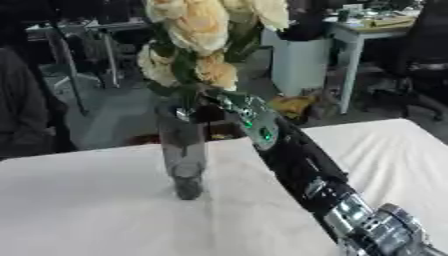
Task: Arrange flowers into the vase.
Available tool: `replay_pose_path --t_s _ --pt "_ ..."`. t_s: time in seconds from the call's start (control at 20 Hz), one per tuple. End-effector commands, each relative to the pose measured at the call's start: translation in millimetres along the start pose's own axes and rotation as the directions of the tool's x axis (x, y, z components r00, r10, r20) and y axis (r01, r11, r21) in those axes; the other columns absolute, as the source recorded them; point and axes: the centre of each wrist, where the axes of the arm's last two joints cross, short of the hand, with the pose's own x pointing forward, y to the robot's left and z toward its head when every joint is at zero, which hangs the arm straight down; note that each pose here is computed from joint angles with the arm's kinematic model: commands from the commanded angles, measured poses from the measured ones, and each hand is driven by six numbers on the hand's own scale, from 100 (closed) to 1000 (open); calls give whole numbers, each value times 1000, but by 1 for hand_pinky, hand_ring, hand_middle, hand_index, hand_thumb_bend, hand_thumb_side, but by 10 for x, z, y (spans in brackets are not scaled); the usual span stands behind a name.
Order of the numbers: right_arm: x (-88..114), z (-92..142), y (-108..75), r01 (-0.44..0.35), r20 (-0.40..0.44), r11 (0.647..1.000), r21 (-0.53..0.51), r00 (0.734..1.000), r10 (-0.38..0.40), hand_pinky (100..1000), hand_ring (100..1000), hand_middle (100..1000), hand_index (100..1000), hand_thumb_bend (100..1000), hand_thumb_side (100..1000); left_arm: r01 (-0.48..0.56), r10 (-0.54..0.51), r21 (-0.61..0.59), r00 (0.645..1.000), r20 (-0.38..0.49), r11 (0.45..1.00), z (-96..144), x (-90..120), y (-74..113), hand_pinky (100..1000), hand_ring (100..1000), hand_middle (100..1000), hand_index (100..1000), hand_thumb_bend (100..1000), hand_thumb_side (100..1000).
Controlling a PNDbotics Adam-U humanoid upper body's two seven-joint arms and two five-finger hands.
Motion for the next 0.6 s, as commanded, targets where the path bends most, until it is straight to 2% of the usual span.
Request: replay_pose_path --t_s 0.05,0.2,0.4,0.55,0.6 --pt "30 27 -236 0 17 999 -39 1000 0 899 1000 924 977 284 724 6 -6 4 1000 23 1000 -26 53 24 605 604 614 722 411 982" --pt "39 31 -247 13 22 999 -41 1000 -12 895 1000 918 976 283 743 6 -6 6 1000 21 1000 -23 47 28 605 604 614 722 410 983" --pt "67 34 -275 30 40 998 -49 999 -28 890 1000 918 981 404 799 4 -4 7 1000 18 1000 -20 39 30 605 603 614 722 410 984" --pt "103 42 -309 39 66 998 -50 997 -36 893 1000 923 989 491 779 4 -4 9 1000 16 1000 -16 33 34 605 603 614 722 410 984" --pt "114 46 -316 39 75 998 -43 997 -36 899 1000 927 994 557 779 4 -5 10 1000 15 1000 -14 29 36 605 603 614 722 410 984"
